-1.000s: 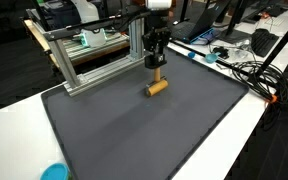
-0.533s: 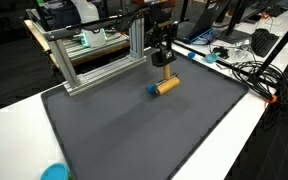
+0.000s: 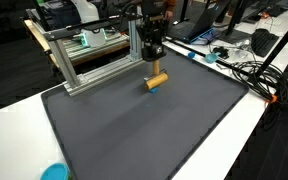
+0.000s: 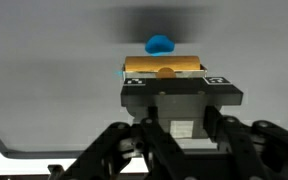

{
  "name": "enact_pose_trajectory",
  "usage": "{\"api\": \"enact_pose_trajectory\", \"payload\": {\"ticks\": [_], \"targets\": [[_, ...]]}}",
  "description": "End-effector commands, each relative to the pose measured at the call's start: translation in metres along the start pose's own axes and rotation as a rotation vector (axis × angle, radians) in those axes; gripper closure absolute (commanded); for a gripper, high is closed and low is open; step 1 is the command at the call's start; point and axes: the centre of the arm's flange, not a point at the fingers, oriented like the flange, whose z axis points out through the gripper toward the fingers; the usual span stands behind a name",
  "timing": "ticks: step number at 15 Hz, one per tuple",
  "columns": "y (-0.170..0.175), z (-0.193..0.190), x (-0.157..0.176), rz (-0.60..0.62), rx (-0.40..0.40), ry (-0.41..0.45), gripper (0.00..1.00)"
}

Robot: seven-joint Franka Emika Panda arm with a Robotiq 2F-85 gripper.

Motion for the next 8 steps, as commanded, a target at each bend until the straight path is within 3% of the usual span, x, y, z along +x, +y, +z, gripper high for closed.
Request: {"api": "enact_pose_trajectory", "payload": {"ticks": [1,8], "targets": [[-0.010,-0.002,-0.012,-0.037,0.023,0.018,0.79],[-0.018,0.017,-0.015,-0.046,0.002,0.006,0.79]]}}
